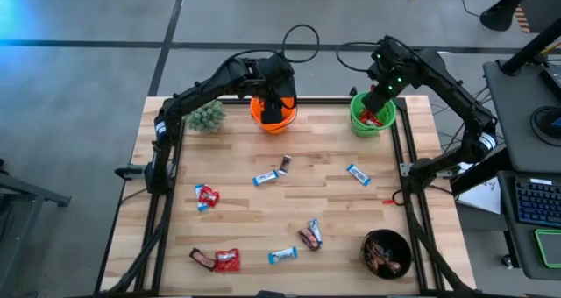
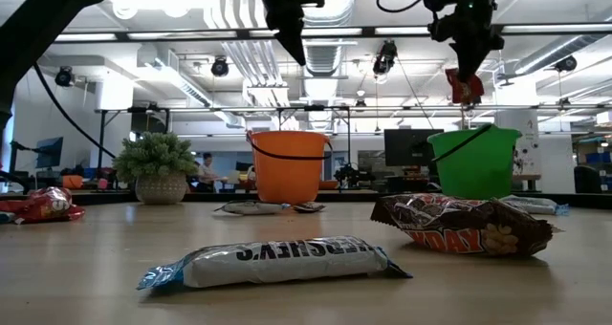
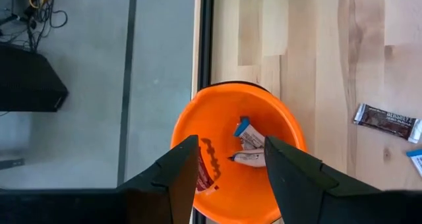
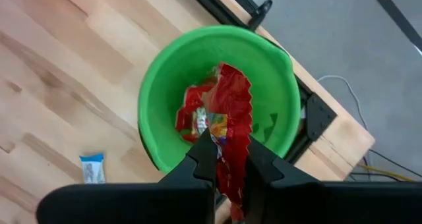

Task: Sort candy
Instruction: Put the red candy into the green bucket, then put the brown chocolate into the black bucket

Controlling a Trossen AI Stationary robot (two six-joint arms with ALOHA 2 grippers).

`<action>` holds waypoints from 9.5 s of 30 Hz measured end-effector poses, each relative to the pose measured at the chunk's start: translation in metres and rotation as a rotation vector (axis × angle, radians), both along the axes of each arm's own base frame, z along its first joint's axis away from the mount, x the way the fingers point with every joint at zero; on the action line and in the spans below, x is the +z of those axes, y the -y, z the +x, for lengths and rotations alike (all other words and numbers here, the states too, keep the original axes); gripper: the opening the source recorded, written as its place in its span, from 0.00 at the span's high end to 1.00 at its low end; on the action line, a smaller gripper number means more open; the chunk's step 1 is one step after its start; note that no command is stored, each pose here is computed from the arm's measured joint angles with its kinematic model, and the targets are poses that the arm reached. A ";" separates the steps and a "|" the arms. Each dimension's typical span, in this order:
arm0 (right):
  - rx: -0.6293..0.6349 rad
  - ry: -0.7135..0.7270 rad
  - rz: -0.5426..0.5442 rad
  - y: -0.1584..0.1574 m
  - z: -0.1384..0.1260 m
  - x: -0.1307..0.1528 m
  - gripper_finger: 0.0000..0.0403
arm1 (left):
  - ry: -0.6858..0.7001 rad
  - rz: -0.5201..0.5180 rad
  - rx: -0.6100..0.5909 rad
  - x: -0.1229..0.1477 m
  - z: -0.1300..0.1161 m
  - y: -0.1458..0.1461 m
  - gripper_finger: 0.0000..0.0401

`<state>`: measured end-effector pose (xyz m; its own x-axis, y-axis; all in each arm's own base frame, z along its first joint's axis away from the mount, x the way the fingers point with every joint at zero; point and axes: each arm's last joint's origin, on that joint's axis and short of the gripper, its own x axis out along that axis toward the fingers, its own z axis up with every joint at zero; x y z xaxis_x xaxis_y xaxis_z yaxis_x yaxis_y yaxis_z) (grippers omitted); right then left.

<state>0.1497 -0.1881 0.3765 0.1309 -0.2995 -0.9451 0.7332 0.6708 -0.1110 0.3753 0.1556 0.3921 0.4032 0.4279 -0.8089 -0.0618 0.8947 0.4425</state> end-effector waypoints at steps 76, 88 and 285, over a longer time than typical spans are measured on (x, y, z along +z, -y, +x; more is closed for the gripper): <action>-0.173 -0.033 0.106 -0.012 -0.005 -0.002 0.68 | -0.143 -0.505 -0.073 -0.025 -0.001 0.059 0.46; -0.133 0.074 0.162 -0.046 0.009 0.007 0.65 | -0.301 -0.491 -0.261 -0.060 0.016 0.129 0.47; 0.284 0.133 0.484 -0.344 0.165 -0.082 0.98 | -0.180 -0.170 -0.138 0.006 -0.034 0.124 0.47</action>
<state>0.3151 0.1563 0.2942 0.2696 0.2276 -0.9357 0.5032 0.7951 0.3384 0.3418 0.0314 0.3983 0.2918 0.2314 -0.9281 0.1311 0.9514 0.2785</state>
